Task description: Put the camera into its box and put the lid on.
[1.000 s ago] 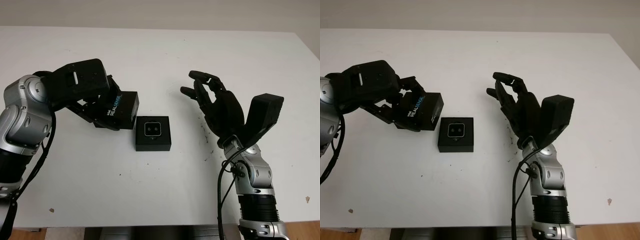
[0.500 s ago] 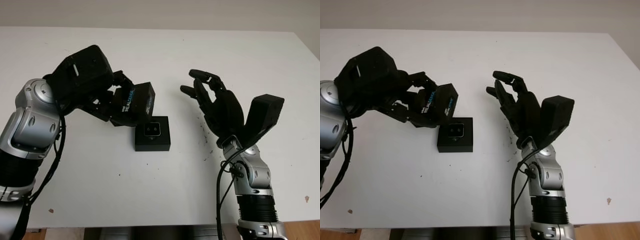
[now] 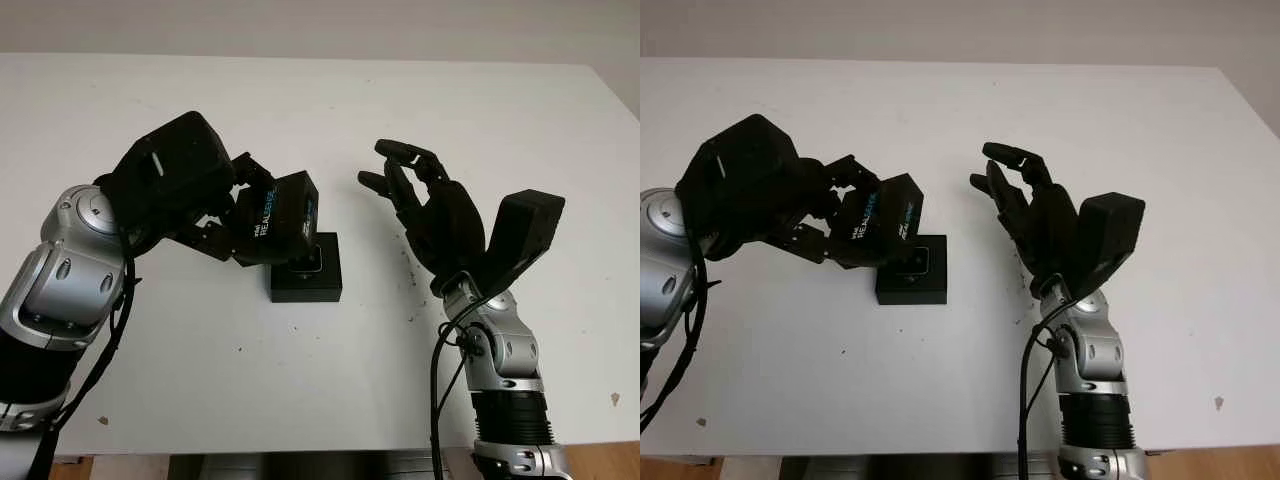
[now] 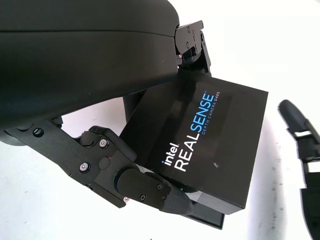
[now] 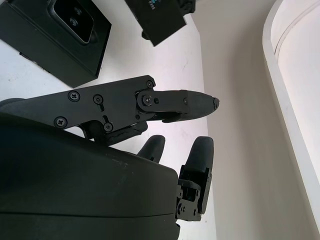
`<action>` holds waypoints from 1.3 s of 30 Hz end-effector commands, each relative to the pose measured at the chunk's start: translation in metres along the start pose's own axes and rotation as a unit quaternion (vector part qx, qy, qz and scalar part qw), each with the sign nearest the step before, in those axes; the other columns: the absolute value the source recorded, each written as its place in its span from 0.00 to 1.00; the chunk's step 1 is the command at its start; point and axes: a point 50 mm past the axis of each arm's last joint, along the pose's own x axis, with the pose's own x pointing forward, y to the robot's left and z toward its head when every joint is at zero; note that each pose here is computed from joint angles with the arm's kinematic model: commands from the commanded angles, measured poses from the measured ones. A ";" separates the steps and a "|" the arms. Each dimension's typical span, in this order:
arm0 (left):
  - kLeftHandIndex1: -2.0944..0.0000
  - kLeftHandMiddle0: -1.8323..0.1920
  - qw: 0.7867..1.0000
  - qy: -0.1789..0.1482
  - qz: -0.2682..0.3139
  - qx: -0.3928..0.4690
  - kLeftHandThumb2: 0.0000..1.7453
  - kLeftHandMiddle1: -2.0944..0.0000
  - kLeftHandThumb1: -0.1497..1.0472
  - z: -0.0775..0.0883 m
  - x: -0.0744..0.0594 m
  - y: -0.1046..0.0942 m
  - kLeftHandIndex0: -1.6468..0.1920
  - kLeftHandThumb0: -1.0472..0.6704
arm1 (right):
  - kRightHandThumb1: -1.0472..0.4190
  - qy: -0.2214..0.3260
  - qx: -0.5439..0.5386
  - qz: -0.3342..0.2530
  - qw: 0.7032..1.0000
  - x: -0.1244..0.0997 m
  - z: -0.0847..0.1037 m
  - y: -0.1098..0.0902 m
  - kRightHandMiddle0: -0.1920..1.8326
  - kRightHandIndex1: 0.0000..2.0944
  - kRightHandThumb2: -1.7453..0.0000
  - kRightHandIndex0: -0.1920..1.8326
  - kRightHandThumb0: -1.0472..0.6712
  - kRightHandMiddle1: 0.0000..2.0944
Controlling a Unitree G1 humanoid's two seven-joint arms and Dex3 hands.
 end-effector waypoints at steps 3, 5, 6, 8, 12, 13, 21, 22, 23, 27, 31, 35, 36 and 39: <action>0.20 0.94 1.000 0.012 0.001 0.001 0.23 0.13 1.00 -0.002 -0.001 -0.003 0.97 0.44 | 0.00 -0.007 0.005 0.005 1.000 0.000 -0.001 0.003 0.07 0.52 0.83 0.12 0.33 0.65; 0.21 0.93 1.000 0.015 -0.001 -0.005 0.23 0.13 1.00 -0.004 0.002 -0.004 0.96 0.44 | 0.00 -0.008 0.007 0.006 1.000 0.001 -0.002 0.004 0.06 0.52 0.83 0.12 0.33 0.65; 0.21 0.93 1.000 0.016 -0.003 -0.003 0.23 0.13 1.00 -0.004 0.003 -0.005 0.96 0.44 | 0.00 -0.010 0.006 0.008 1.000 0.001 -0.002 0.004 0.06 0.52 0.83 0.12 0.33 0.65; 0.20 0.93 1.000 0.021 -0.010 -0.005 0.23 0.12 1.00 -0.005 0.005 -0.007 0.95 0.43 | 0.00 -0.013 0.005 0.008 1.000 0.001 -0.003 0.005 0.06 0.53 0.82 0.12 0.33 0.66; 0.19 0.91 0.999 0.028 -0.027 -0.027 0.23 0.11 1.00 -0.007 0.008 -0.009 0.95 0.43 | 0.00 -0.015 0.004 0.006 1.000 0.001 -0.004 0.006 0.06 0.54 0.82 0.12 0.33 0.66; 0.19 0.91 0.998 0.030 -0.031 -0.037 0.23 0.11 1.00 -0.007 0.009 -0.010 0.95 0.43 | 0.00 -0.015 0.005 0.005 1.000 0.001 -0.005 0.006 0.06 0.54 0.82 0.12 0.33 0.66; 0.14 0.91 0.996 0.048 -0.040 -0.070 0.22 0.08 1.00 -0.002 0.013 -0.017 0.93 0.43 | 0.00 -0.017 0.010 0.000 1.000 0.001 -0.007 0.007 0.07 0.55 0.83 0.12 0.33 0.67; 0.14 0.91 0.995 0.048 -0.041 -0.071 0.23 0.08 1.00 -0.001 0.013 -0.018 0.93 0.43 | 0.00 -0.017 0.011 -0.001 1.000 0.001 -0.007 0.007 0.07 0.55 0.83 0.12 0.33 0.67; 0.15 0.91 0.995 0.048 -0.042 -0.071 0.23 0.08 1.00 0.000 0.014 -0.019 0.93 0.44 | 0.00 -0.017 0.011 -0.001 1.000 0.001 -0.007 0.008 0.07 0.55 0.82 0.12 0.33 0.67; 0.15 0.89 0.994 0.051 -0.047 -0.082 0.24 0.08 1.00 0.004 0.015 -0.023 0.94 0.45 | 0.00 -0.016 0.013 -0.003 1.000 0.001 -0.008 0.008 0.07 0.55 0.82 0.12 0.33 0.67; 0.13 0.88 0.994 0.048 -0.046 -0.090 0.24 0.07 1.00 0.004 0.016 -0.026 0.92 0.44 | 0.00 -0.015 0.015 -0.005 1.000 0.001 -0.008 0.009 0.07 0.55 0.82 0.12 0.33 0.67; 0.10 0.90 0.994 0.030 -0.044 -0.090 0.24 0.05 1.00 0.005 0.019 -0.031 0.93 0.44 | 0.00 -0.011 0.021 -0.007 1.000 0.001 -0.009 0.009 0.07 0.55 0.83 0.12 0.32 0.67; 0.10 0.90 0.995 0.030 -0.045 -0.089 0.24 0.05 1.00 0.005 0.020 -0.032 0.93 0.44 | 0.00 -0.011 0.022 -0.007 1.000 0.001 -0.009 0.009 0.07 0.55 0.83 0.11 0.32 0.66; 0.09 0.90 0.995 0.028 -0.046 -0.086 0.24 0.03 1.00 0.005 0.022 -0.034 0.93 0.44 | 0.00 -0.011 0.021 -0.007 1.000 0.001 -0.009 0.009 0.07 0.55 0.83 0.11 0.32 0.66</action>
